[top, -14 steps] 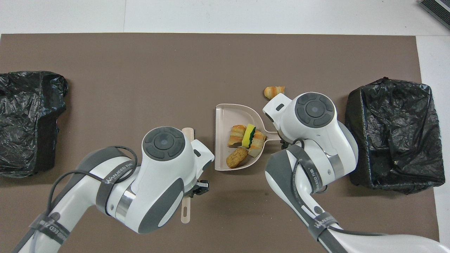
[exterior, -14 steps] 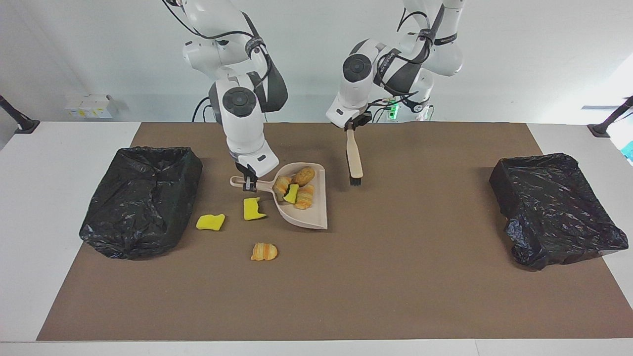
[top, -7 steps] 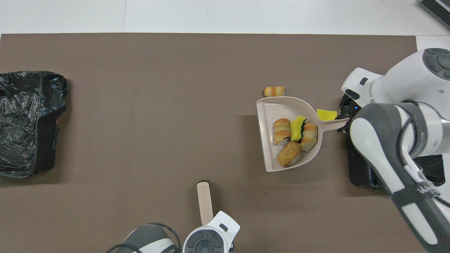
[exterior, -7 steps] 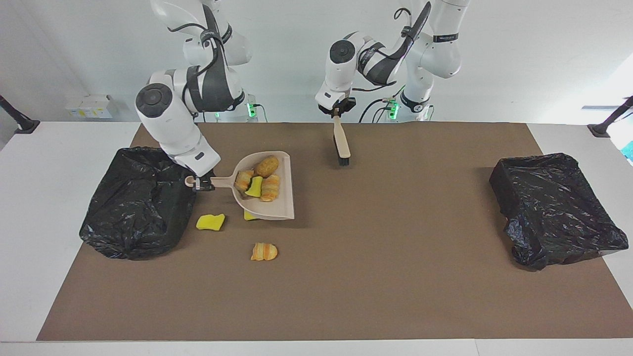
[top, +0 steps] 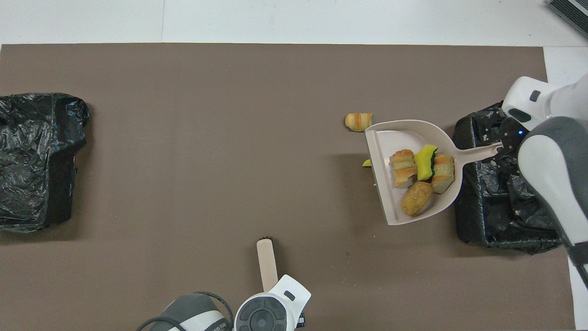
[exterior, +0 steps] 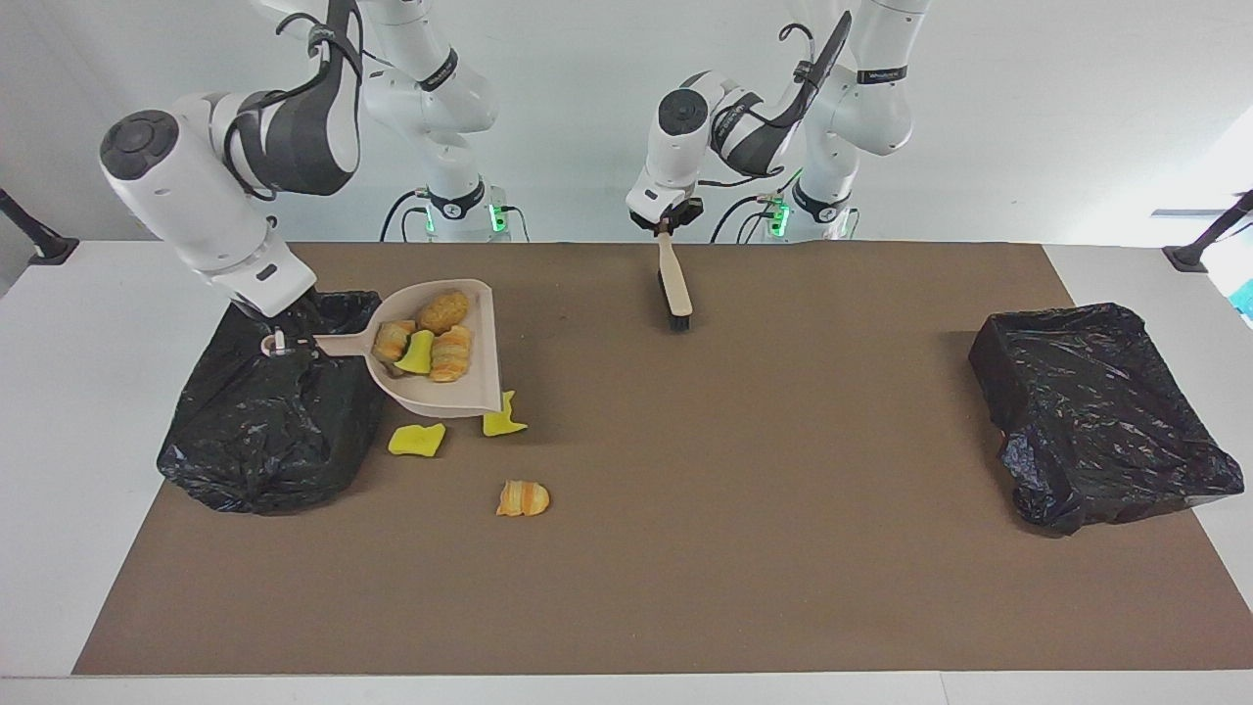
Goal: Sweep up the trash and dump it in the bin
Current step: 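Carry the dustpan over the black bin with the right gripper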
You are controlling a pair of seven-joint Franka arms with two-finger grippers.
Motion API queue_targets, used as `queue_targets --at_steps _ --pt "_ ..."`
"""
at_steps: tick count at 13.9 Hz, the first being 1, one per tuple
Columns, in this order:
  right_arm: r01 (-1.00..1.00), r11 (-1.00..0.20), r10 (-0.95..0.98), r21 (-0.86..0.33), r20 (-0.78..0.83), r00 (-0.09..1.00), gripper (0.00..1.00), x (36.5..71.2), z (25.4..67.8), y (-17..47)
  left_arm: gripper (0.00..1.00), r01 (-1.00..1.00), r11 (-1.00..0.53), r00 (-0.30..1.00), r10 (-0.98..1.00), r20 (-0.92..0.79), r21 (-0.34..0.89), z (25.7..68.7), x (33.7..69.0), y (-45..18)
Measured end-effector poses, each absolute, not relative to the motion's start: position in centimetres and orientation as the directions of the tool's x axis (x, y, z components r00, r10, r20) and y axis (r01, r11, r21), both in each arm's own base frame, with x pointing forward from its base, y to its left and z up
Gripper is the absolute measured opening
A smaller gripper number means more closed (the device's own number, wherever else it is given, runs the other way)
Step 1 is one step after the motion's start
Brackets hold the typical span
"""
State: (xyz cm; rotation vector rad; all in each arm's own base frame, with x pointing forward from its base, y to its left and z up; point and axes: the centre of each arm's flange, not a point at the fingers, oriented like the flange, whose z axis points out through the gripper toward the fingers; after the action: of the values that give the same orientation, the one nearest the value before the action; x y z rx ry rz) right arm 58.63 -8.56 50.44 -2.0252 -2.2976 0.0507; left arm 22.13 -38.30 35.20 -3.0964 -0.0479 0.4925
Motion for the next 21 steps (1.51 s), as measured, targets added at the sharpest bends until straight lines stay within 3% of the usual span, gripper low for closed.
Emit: queue_targets --at_steps 7,10,12,14,18,21 --pt "0.997 0.045 0.995 -0.054 -0.089 -0.050 0.33 56.4 53.5 -20.4 0.26 0.000 -1.000 0.946 0.008 -0.325 -0.024 34.2 21.7 -37.7" --pt "0.998 0.015 0.985 -0.057 -0.172 -0.024 0.33 55.4 53.9 -23.9 0.54 -0.015 -1.000 0.944 -0.005 -0.331 -0.026 34.2 21.6 -37.6" --pt "0.997 0.019 0.974 -0.070 -0.225 -0.034 0.33 55.3 54.1 -24.4 0.80 -0.017 -1.000 0.943 -0.009 -0.332 -0.022 34.5 21.8 -37.8" --pt "0.997 -0.001 0.958 -0.080 -0.286 -0.022 0.33 55.3 54.3 -24.9 1.00 -0.007 -1.000 0.936 0.004 -0.352 -0.029 35.8 22.8 -37.7" --pt "0.993 -0.092 0.908 -0.077 -0.416 0.052 0.33 55.3 54.7 -25.0 1.00 0.072 -0.997 0.933 0.082 -0.351 -0.041 42.5 29.4 -34.3" --pt "0.990 -0.113 0.876 -0.082 -0.479 0.060 0.33 55.3 54.7 -25.0 1.00 0.070 -0.998 0.943 0.066 -0.325 0.002 49.2 35.5 -27.2"
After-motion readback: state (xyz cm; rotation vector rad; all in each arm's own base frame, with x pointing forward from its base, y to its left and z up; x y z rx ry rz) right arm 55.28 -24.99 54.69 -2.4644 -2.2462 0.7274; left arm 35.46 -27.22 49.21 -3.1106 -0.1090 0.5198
